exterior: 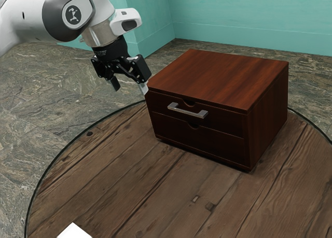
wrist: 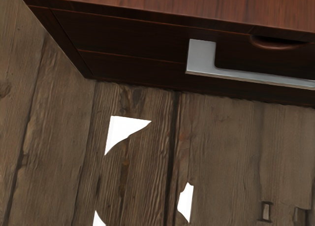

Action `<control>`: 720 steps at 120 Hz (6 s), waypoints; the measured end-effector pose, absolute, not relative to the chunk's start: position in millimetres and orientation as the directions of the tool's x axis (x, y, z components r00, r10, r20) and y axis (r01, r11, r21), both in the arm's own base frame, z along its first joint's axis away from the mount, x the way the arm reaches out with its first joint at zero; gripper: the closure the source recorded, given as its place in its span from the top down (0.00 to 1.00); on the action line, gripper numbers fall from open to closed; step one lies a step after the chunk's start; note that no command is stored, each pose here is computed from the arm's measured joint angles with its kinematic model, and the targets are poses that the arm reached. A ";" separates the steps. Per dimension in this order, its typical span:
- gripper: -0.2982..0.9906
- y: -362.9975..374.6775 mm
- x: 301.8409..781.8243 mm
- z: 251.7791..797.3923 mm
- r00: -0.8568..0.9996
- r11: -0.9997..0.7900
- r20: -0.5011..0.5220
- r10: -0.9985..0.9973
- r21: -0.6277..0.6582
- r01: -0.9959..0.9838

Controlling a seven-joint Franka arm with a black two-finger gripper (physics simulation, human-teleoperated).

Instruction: Pull the drawer handle with one arm to open the drawer

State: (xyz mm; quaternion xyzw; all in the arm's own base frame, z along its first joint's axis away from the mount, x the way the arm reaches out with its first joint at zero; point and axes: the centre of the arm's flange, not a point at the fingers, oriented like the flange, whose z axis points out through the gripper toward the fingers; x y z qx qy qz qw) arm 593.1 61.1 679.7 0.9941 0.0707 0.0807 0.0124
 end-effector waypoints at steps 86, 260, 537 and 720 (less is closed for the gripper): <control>0.77 85.2 555.6 744.8 0.786 -0.801 0.153 -0.599 -0.123 -0.586; 0.46 -2.2 636.0 576.5 0.069 -0.080 0.042 -0.997 -0.402 -0.912; 0.33 -11.7 549.6 546.1 0.057 -0.093 0.104 -0.993 -0.377 -0.922; 0.50 -9.7 416.2 685.4 0.059 -0.081 0.059 -0.997 -0.523 -0.848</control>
